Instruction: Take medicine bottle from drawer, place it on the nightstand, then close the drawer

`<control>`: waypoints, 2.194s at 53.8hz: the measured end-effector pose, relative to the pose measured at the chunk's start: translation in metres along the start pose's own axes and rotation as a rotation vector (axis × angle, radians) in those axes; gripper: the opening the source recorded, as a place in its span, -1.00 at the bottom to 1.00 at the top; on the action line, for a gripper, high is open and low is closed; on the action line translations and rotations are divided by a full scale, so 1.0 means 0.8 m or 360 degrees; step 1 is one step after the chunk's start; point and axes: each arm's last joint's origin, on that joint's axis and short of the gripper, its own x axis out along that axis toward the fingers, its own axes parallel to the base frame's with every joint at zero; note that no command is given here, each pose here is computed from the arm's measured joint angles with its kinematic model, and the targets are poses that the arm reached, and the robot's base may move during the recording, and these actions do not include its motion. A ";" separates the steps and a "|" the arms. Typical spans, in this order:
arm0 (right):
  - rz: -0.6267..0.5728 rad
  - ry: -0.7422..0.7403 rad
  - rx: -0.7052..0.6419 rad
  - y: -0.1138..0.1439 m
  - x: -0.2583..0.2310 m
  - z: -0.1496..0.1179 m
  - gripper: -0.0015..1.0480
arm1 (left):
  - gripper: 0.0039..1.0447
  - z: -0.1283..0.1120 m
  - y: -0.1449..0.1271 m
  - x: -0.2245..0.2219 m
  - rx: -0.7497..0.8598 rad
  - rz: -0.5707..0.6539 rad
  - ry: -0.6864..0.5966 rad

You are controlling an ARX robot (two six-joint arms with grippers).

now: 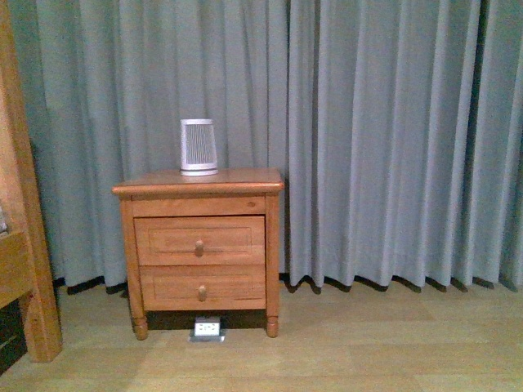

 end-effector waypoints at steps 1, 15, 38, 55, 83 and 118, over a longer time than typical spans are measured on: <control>-0.0001 0.0000 0.0000 0.000 0.000 0.000 0.87 | 0.87 0.000 0.000 0.000 0.0000 0.0000 0.0000; 0.0000 0.0000 0.0000 0.000 0.000 0.000 0.87 | 0.87 0.000 0.000 0.000 0.0000 0.0000 0.0000; -0.0001 0.0000 0.0000 0.000 0.000 0.000 0.87 | 0.87 0.000 0.000 0.000 0.0000 0.0000 0.0000; -0.0001 0.0000 0.0000 0.000 0.000 0.000 0.87 | 0.87 0.000 0.000 0.000 0.0000 0.0000 0.0000; -0.0001 -0.0001 0.0000 0.000 0.000 0.000 0.87 | 0.87 0.000 0.000 0.000 0.0000 0.0000 0.0000; 0.0001 0.0000 0.0000 0.000 0.000 0.000 0.87 | 0.87 0.000 0.000 0.000 0.0000 0.0000 0.0000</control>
